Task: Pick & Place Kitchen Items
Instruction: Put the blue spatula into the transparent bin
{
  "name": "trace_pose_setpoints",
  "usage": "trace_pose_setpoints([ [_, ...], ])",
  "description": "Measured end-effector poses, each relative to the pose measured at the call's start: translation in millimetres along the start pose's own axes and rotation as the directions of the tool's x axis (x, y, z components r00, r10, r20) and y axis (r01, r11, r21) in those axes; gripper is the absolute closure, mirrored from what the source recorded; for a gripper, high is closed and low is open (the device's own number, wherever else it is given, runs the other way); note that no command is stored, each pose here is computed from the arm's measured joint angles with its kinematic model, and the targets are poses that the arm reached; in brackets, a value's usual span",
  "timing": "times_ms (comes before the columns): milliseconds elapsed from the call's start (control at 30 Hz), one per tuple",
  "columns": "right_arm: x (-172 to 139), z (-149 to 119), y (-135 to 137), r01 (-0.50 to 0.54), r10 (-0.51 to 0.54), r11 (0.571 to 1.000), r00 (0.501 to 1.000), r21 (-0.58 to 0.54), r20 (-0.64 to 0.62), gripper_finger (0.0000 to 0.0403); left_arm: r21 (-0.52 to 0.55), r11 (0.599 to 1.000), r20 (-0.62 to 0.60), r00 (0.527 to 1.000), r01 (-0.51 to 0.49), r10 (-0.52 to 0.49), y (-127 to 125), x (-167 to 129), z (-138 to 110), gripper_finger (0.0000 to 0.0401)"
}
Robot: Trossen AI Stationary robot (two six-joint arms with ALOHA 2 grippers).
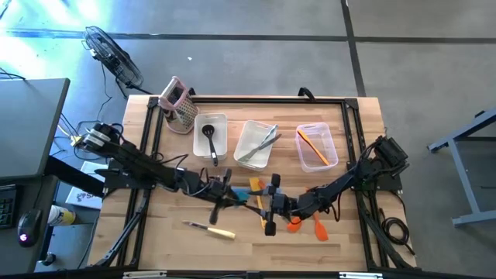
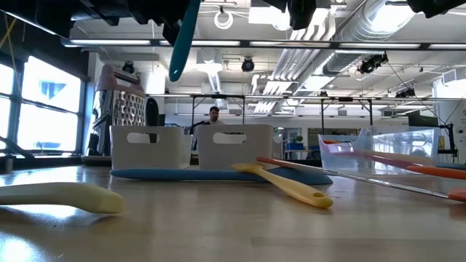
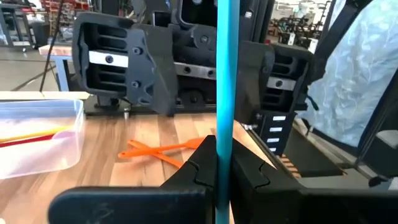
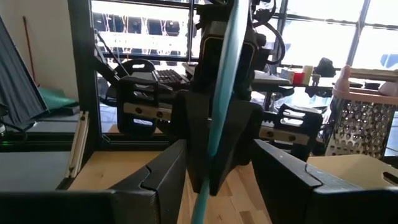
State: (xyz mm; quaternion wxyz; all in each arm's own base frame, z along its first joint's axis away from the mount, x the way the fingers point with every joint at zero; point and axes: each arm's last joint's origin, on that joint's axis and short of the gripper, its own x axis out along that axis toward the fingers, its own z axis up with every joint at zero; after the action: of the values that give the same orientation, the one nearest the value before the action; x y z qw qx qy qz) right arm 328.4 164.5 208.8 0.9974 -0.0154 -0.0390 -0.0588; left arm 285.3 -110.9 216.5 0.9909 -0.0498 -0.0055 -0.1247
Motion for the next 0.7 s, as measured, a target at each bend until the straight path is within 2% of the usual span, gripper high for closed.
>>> trace_pose_setpoints([
  [333,0.3,4.9,-1.2,-0.005,0.006,0.999,0.999,-0.040,0.033,0.0229,-0.007,1.000,0.009,1.000,-0.014,0.014,0.8,3.7,2.7,0.0394],
  [700,8.4,5.4,-10.8,-0.098,0.101,0.994,0.993,-0.057,0.057,0.0229,-0.009,0.998,0.016,0.998,-0.061,0.061,2.1,3.6,3.1,0.0394],
])
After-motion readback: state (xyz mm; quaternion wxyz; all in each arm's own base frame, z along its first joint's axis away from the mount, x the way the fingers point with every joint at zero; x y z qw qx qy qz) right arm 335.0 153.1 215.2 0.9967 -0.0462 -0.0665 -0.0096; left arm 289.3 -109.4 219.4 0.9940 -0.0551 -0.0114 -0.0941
